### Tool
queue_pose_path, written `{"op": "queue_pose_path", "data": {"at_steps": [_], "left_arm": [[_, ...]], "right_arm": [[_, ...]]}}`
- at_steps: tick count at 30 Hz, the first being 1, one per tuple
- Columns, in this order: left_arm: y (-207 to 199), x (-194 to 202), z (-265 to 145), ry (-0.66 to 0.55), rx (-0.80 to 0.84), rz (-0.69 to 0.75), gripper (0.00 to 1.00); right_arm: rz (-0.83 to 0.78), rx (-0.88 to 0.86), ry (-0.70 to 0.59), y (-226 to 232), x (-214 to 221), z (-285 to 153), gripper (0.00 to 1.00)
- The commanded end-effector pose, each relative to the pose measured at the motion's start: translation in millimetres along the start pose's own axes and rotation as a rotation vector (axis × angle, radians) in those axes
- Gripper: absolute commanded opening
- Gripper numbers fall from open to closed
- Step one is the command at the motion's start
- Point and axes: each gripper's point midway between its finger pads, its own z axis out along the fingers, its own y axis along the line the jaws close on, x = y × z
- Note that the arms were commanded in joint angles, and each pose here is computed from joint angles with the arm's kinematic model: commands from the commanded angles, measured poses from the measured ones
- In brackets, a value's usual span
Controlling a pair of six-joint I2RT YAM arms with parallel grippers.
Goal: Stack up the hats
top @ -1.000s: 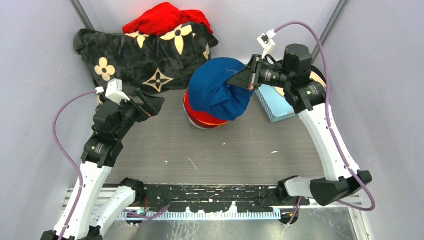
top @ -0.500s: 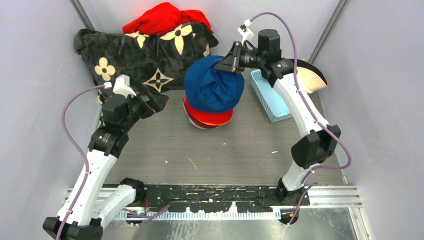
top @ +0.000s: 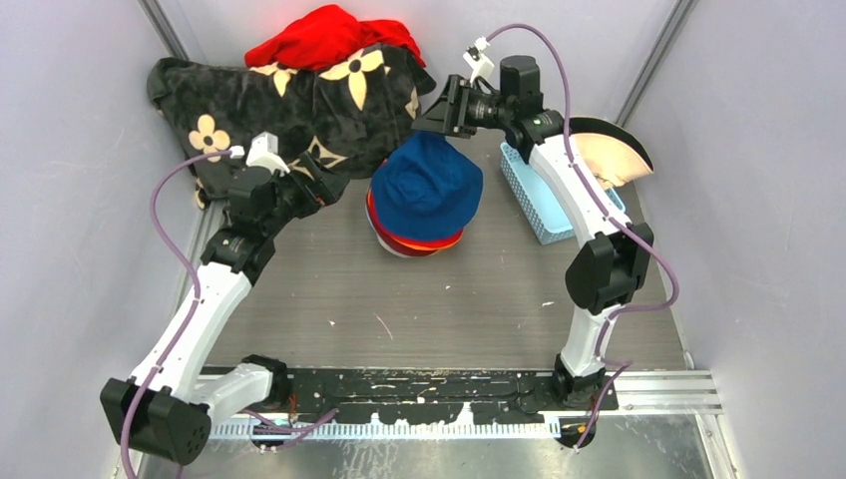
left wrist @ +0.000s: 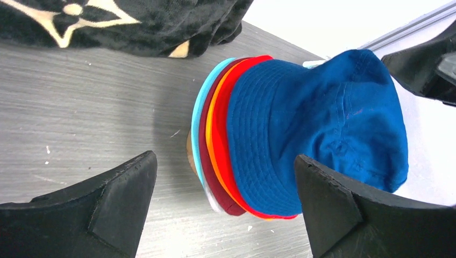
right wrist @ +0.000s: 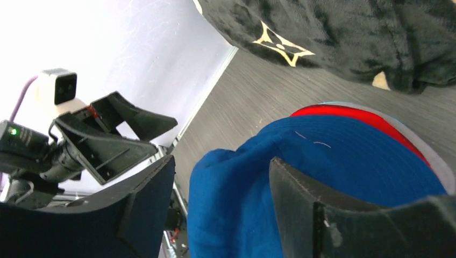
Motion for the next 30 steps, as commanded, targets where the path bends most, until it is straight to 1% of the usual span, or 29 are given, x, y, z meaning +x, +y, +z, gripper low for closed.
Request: {"op": "queue_pose_path", "data": {"at_steps": [1,4,7,10,12,15,20,23,24,26,30], "left_arm": [[-34,-35,12,-0.105,0.131,0.009,0.98],[-39,-36,24,-0.115,0.161,-0.003,0.98],[-43,-34,37,-0.115,0.197,-0.014,0.98],[-48,-29,49,-0.100,0.234,-0.039,0.98],[-49,-22,60,-0.072,0.254,-0.064,0.97],[-46,-4,77,-0.020,0.279,-0.107,0.96],[-48,11,91,0.004,0.360,-0.180,0.94],[-44,18,98,0.036,0.400,-0.251,0.88],[-42,19,99,0.040,0.416,-0.277,0.83],[-38,22,101,0.048,0.446,-0.321,0.78],[-35,32,107,0.092,0.468,-0.351,0.74]], "right_arm": [[-0.138,-0.066,-0.175,40,-41,-40,0.71],[-0.140,-0.033,-0.260,32,-50,-67,0.72],[-0.132,0.090,-0.324,2,-50,-93,0.72],[-0.089,0.203,-0.344,-33,-32,-115,0.71],[-0.062,0.234,-0.337,-52,-16,-123,0.71],[-0.018,0.244,-0.303,-71,11,-125,0.70],[0.010,0.209,-0.277,-77,34,-121,0.69],[0.021,0.195,-0.273,-79,43,-120,0.68],[0.023,0.193,-0.274,-80,45,-120,0.68],[0.028,0.184,-0.274,-79,48,-120,0.68],[0.034,0.173,-0.276,-79,51,-120,0.67]]}}
